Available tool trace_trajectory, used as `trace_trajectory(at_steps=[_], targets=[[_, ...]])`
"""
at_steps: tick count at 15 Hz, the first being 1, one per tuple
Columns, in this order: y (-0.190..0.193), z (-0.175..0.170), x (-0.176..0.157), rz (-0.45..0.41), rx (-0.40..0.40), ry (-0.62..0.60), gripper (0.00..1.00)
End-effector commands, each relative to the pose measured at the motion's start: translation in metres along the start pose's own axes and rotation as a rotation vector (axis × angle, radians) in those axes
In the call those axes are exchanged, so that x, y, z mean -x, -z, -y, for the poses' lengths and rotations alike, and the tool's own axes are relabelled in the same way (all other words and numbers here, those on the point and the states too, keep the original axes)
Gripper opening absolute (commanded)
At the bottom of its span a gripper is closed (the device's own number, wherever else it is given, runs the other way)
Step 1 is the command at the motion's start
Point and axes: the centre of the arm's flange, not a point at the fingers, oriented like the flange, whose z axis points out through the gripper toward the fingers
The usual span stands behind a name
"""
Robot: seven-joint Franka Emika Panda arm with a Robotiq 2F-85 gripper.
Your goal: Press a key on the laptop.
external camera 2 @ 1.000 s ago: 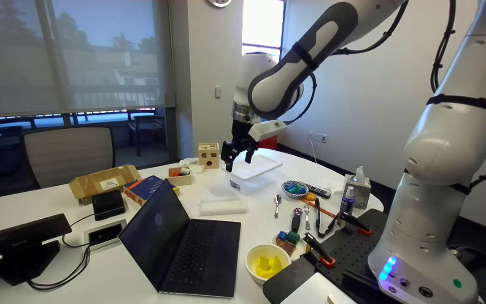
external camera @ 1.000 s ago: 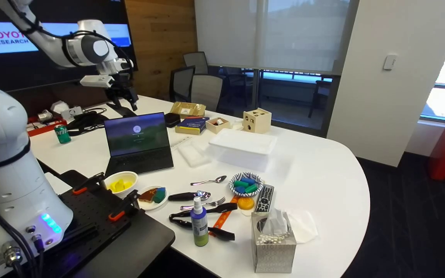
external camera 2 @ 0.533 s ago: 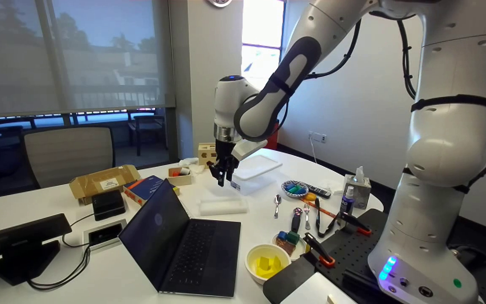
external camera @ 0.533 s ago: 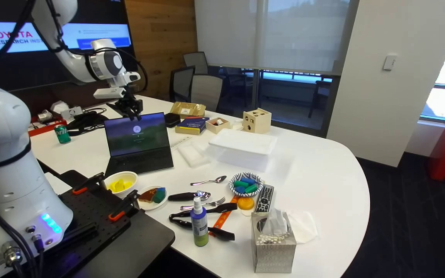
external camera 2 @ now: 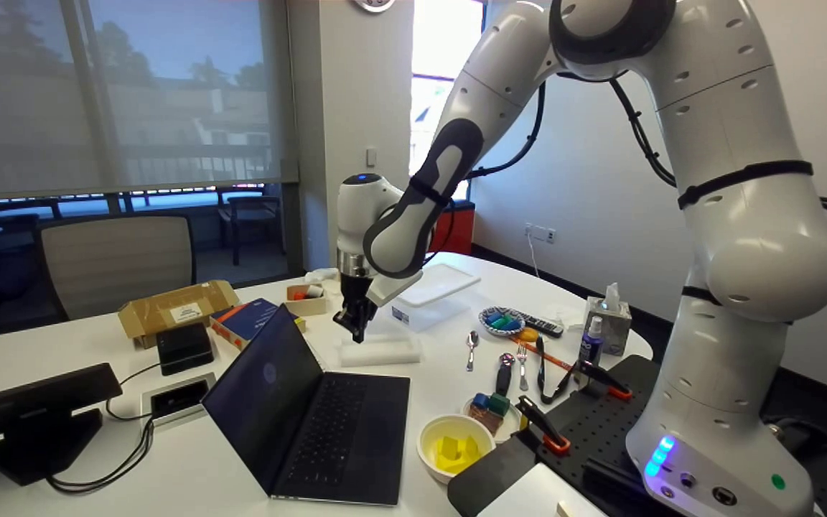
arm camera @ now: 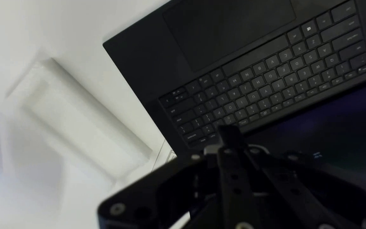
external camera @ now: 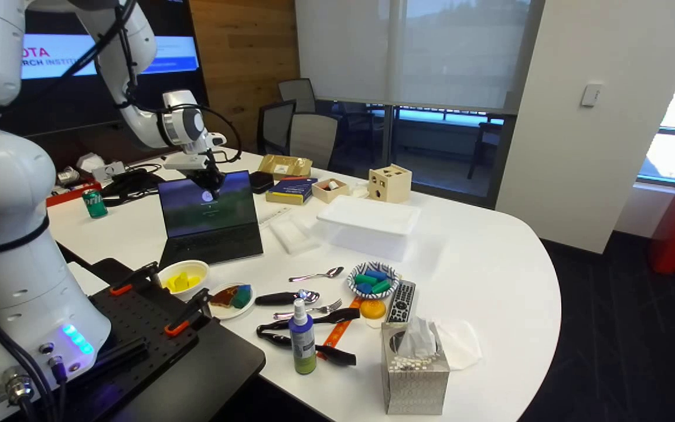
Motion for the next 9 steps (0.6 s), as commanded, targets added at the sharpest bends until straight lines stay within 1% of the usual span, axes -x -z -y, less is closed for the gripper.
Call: trace_trajectory(at_steps=[1,4,9], targets=[[-0.031,-0.002,-0.031,-0.022,-0.028,0.03,0.0],[-0.053,-0.001,-0.04,-0.01,-0.052,0.046,0.0],[-0.093,-0.007,-0.051,0.024,-0.079,0.039,0.0]])
